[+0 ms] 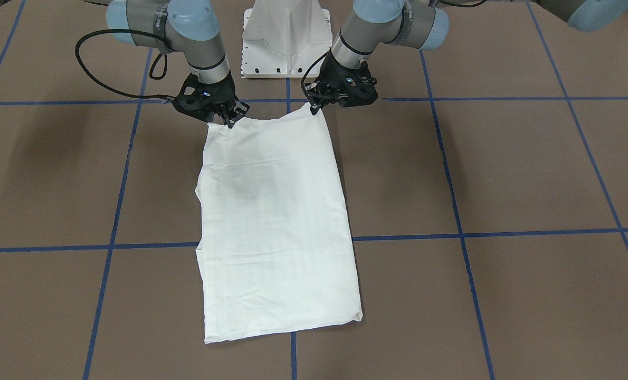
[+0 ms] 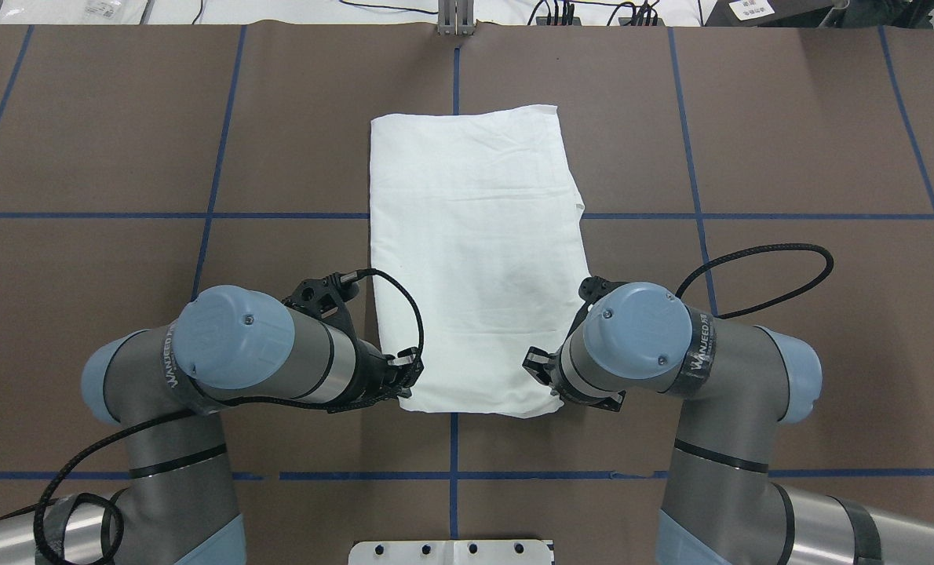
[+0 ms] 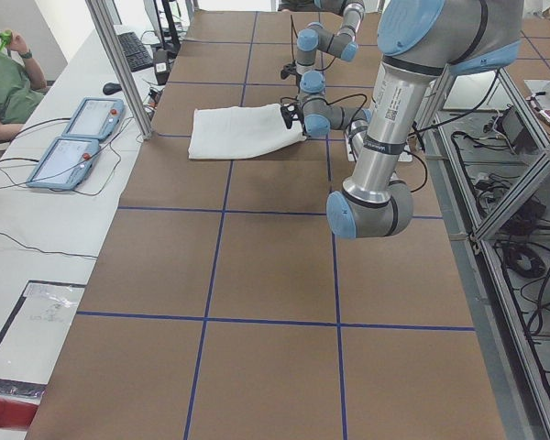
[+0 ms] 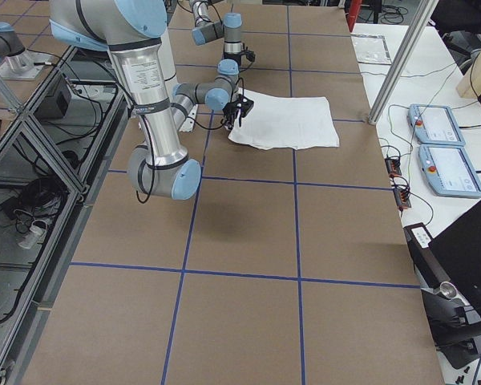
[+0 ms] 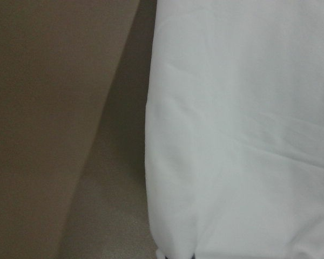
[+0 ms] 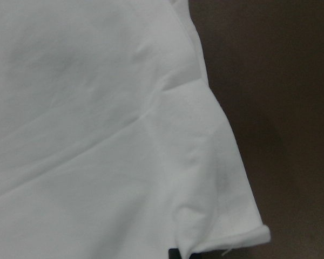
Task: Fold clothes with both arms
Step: 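Lift the near edge with both grippers and fold it away from the robot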
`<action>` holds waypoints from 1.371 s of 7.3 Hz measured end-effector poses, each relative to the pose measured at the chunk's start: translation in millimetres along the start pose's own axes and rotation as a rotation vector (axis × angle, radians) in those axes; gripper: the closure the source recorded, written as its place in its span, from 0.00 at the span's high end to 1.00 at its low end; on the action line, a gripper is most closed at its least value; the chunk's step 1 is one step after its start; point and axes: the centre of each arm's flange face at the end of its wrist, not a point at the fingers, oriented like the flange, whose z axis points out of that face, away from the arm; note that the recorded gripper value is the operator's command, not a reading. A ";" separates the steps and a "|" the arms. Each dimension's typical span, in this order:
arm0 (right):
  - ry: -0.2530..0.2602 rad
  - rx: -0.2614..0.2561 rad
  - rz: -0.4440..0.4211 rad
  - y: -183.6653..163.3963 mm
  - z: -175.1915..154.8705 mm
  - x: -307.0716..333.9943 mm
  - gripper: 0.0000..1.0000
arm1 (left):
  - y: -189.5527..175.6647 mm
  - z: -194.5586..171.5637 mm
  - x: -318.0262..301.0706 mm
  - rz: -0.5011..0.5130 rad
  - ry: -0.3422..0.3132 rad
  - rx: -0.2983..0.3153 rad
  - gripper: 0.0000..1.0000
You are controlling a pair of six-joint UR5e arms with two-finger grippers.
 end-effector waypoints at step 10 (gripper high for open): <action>-0.107 -0.133 -0.091 35.2 -86.5 9.3 0.00 | 66.8 -82.5 -20.6 -0.017 -0.042 -0.067 0.00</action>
